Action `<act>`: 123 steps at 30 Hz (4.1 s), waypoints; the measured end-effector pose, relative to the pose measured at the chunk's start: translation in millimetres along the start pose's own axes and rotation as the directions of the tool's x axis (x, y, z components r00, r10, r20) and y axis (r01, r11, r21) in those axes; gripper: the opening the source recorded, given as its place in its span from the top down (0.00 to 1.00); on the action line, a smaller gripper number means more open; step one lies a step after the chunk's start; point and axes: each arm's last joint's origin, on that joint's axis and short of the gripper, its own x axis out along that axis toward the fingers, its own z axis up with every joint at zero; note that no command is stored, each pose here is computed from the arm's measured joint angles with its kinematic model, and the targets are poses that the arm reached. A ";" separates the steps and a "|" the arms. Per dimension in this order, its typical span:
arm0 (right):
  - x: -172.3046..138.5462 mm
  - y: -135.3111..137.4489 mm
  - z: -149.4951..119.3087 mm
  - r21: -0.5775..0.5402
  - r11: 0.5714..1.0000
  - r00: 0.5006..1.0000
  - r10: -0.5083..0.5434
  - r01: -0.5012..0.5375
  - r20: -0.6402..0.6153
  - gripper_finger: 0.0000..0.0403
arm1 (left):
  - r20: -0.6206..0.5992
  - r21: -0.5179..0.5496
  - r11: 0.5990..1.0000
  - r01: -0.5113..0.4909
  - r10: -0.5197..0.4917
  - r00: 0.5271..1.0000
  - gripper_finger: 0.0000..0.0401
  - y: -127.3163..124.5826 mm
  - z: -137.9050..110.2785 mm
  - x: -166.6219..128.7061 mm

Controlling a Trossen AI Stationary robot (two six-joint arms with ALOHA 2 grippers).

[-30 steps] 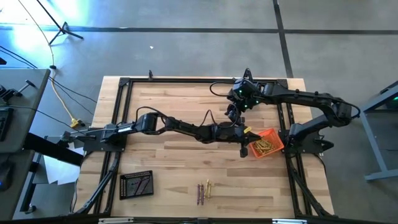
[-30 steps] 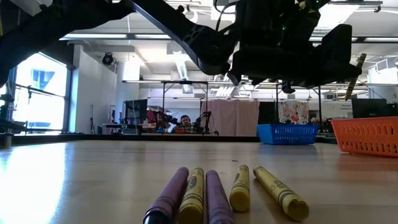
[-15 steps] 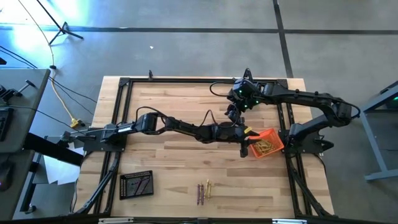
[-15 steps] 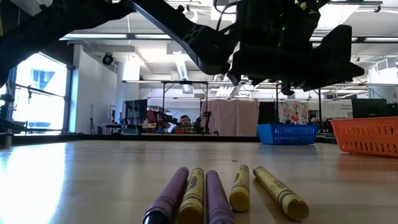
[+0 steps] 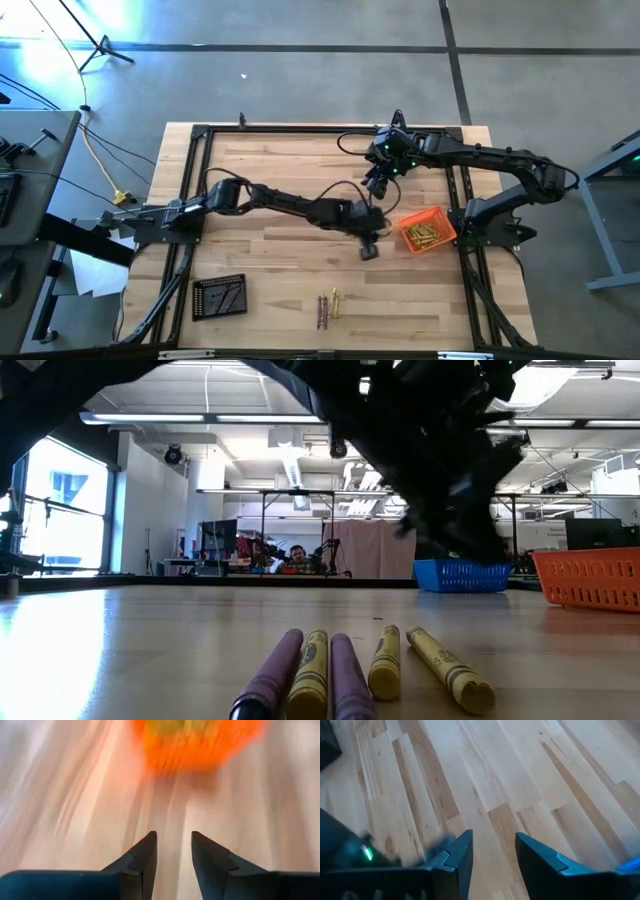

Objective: Sort crayons
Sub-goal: Put the violet crayon into the black basket

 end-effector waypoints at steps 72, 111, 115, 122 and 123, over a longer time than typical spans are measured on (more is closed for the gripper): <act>40.4 77.3 11.8 -0.192 0.951 0.927 -0.169 0.242 0.333 0.67 | -0.300 0.042 0.909 -0.415 0.408 0.863 0.72 -162.4 -61.7 -231.9; -30.1 -57.7 4.8 0.563 0.824 0.986 -0.136 0.061 0.092 0.67 | -0.359 -0.423 0.801 -0.424 0.282 0.890 0.72 -197.8 -100.0 -134.5; -30.1 -57.8 4.8 0.563 0.824 0.986 -0.136 0.061 0.092 0.67 | -0.382 -0.476 0.771 -0.423 0.252 0.889 0.72 -203.6 -104.8 -134.9; -30.1 -57.8 4.8 0.563 0.824 0.986 -0.137 0.062 0.092 0.67 | -0.374 -0.544 0.732 -0.410 0.226 0.899 0.72 -214.3 -110.5 -139.5; -30.1 -57.8 4.8 0.563 0.824 0.986 -0.137 0.062 0.092 0.67 | -0.374 -0.544 0.732 -0.410 0.225 0.899 0.72 -214.7 -111.3 -138.0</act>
